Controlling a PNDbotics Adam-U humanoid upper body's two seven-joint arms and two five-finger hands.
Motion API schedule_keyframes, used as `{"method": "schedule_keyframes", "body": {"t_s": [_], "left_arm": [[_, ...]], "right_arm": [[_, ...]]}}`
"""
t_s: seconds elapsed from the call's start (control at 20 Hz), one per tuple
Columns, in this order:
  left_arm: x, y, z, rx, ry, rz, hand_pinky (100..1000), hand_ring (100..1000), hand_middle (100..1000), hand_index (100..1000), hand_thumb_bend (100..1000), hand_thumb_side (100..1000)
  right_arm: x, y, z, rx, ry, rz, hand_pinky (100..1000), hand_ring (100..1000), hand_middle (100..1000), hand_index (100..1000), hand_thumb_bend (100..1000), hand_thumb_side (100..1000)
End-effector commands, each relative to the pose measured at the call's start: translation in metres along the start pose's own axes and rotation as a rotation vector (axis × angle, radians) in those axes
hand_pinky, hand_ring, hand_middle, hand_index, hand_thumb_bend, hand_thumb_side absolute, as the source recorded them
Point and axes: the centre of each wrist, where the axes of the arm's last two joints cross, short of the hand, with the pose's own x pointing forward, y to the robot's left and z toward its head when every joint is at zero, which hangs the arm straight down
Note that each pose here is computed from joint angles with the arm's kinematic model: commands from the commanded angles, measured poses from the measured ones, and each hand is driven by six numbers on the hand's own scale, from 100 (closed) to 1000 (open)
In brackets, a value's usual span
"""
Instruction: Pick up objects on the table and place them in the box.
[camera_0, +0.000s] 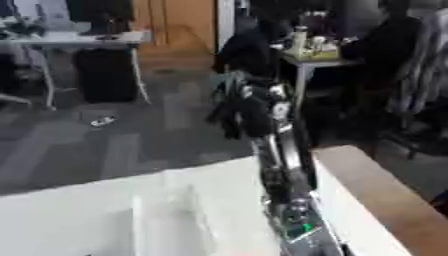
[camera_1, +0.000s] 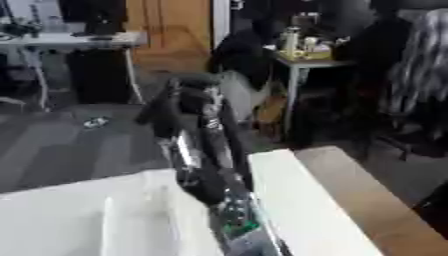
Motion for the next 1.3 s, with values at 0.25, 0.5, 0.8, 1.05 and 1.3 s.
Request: {"method": "schedule_keyframes", "body": {"t_s": [0.25,0.5,0.8,1.05,1.3], "left_arm": [[0.003,0.007,-0.006,0.002,-0.029,-0.025,507,644,783,909,188,1000],[-0.001,0.005,-0.003,-0.014,-0.01,-0.03,503,641,781,910,188,1000],[-0.033,0.001,0.006,-0.138,0.082,-0.108,483,628,783,912,200,1000],[-0.069,0.004,0.004,-0.334,0.12,-0.197,500,643,806,911,250,1000],[-0.089,0.013,-0.008,-0.503,0.081,-0.276,550,678,821,907,314,1000]], "right_arm": [[0.001,-0.003,-0.006,-0.079,0.026,0.02,100,192,248,444,100,1000],[-0.014,-0.01,0.006,-0.103,0.116,0.092,100,209,272,476,154,1000],[-0.014,-0.012,0.008,-0.029,0.129,0.15,100,213,278,477,241,1000],[-0.013,-0.01,0.009,0.015,0.136,0.152,100,213,280,477,241,1000],[-0.014,-0.007,0.009,0.059,0.137,0.144,100,214,281,476,247,1000]]}}
